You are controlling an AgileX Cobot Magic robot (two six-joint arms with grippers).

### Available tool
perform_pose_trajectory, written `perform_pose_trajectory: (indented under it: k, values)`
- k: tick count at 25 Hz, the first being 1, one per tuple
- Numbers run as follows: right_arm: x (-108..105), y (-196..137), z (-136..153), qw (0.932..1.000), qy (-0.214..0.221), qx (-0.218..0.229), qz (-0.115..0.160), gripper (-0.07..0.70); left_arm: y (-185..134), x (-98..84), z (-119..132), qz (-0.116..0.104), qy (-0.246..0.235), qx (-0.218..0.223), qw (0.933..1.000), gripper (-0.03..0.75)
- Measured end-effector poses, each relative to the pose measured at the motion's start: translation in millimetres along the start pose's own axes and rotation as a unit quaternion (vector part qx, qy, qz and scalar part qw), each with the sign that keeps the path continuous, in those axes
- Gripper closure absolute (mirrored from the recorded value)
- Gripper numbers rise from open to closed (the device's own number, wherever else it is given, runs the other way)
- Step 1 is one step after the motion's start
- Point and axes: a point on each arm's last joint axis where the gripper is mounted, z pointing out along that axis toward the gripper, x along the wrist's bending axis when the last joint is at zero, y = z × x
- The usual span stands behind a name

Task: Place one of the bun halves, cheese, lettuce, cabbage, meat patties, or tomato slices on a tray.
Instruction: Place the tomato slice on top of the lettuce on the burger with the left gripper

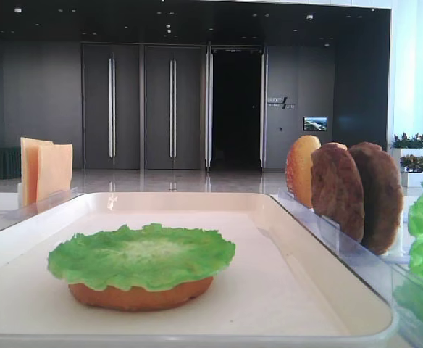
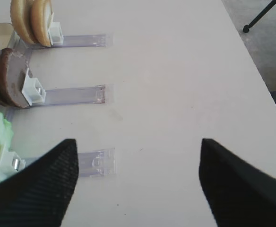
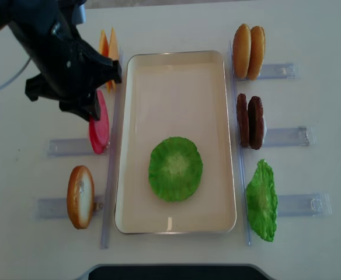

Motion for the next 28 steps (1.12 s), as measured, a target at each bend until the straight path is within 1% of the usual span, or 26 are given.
perform_pose_trajectory:
  k: [4,9,14,16,19,23,25,28]
  values:
    - [0.0,0.0,0.0,1.0,0.0,0.0,0.0,0.097,-19.5,13.3,-6.3,-0.01,-0.002,-0.002,0.9999,0.656]
    - [0.0,0.0,0.0,1.0,0.0,0.0,0.0,0.097,-37.5,24.6,-9.0,-0.016,-0.006,-0.001,0.9998,0.656]
    - [0.0,0.0,0.0,1.0,0.0,0.0,0.0,0.097,-46.7,28.7,-2.8,-0.022,-0.005,0.014,0.9997,0.656]
    - [0.0,0.0,0.0,1.0,0.0,0.0,0.0,0.097,-49.6,28.0,1.6,-0.025,-0.012,0.023,0.9993,0.656]
    - [0.0,0.0,0.0,1.0,0.0,0.0,0.0,0.097,-50.4,26.2,6.8,-0.02,-0.026,0.019,0.9993,0.656]
    - [0.0,0.0,0.0,1.0,0.0,0.0,0.0,0.097,-52.5,23.7,14.6,-0.007,-0.048,0.016,0.9987,0.656]
    - [0.0,0.0,0.0,1.0,0.0,0.0,0.0,0.097,-55.5,22.0,21.9,0.0,-0.065,0.018,0.9977,0.656]
    - [0.0,0.0,0.0,1.0,0.0,0.0,0.0,0.097,-59.4,16.4,32.0,0.008,-0.109,0.014,0.9939,0.656]
